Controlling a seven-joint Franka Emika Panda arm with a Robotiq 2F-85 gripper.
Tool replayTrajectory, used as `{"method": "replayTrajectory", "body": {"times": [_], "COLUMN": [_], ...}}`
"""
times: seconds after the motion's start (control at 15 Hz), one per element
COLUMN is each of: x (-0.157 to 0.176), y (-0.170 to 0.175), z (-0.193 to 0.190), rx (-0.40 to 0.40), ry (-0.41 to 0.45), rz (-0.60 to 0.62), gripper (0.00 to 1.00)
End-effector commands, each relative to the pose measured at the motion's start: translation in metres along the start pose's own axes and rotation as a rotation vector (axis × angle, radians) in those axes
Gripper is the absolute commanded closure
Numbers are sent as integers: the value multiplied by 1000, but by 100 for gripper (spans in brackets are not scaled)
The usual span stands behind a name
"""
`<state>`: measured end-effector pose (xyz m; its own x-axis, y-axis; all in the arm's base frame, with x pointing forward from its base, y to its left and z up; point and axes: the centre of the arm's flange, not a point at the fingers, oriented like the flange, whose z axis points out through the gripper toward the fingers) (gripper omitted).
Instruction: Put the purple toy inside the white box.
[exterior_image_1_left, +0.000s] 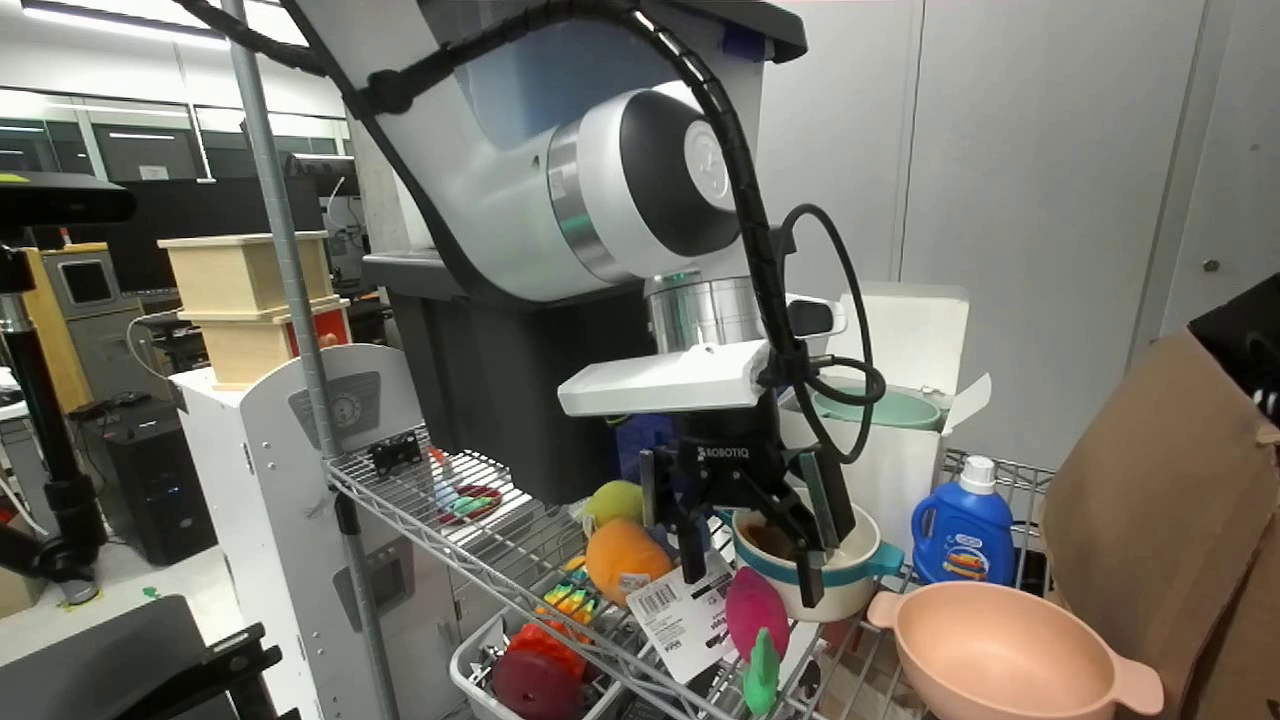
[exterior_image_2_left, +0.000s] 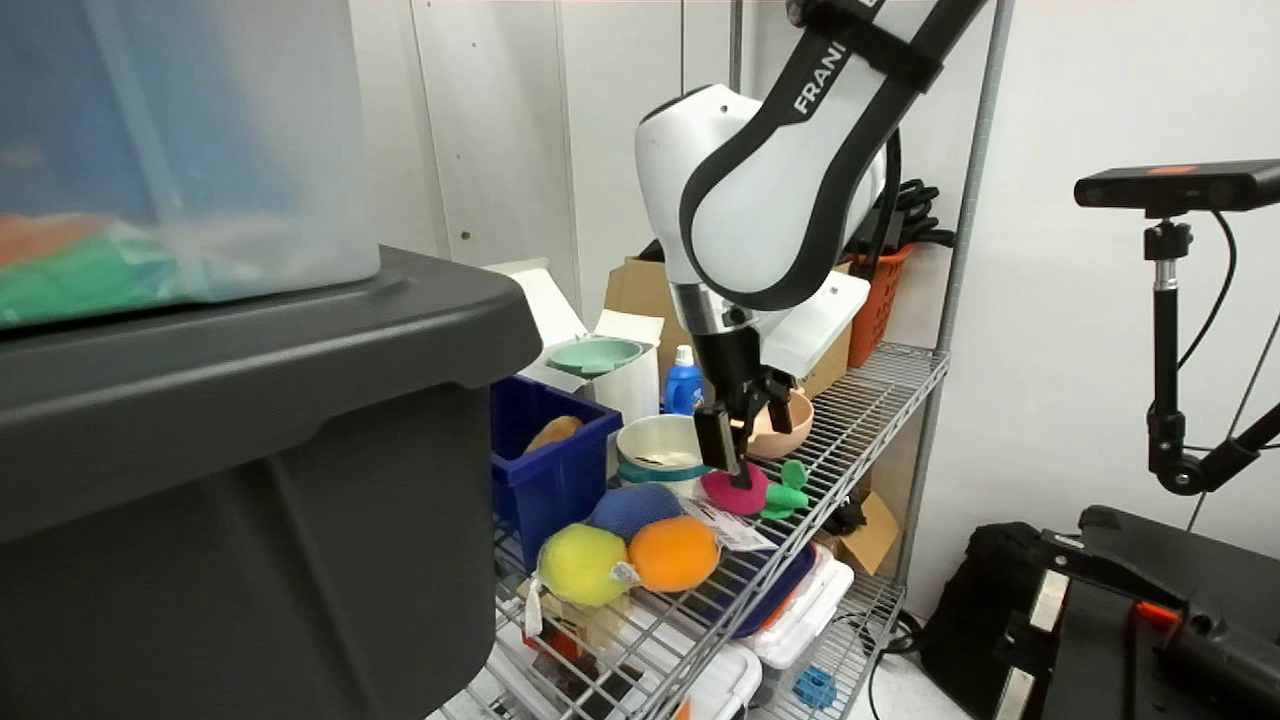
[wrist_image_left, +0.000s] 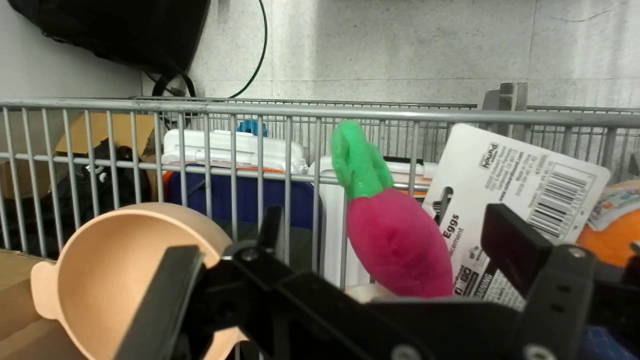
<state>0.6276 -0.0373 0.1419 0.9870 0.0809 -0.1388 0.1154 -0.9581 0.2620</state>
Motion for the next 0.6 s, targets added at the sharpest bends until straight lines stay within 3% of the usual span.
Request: {"method": "replayTrajectory", "body": {"times": [0.0,0.53], "x": [4,6], "y": [6,8], "z": [-3,7], "rx": [7,27], "ry": [-10,-74], "rz": [7,19], "gripper": [0,0]}}
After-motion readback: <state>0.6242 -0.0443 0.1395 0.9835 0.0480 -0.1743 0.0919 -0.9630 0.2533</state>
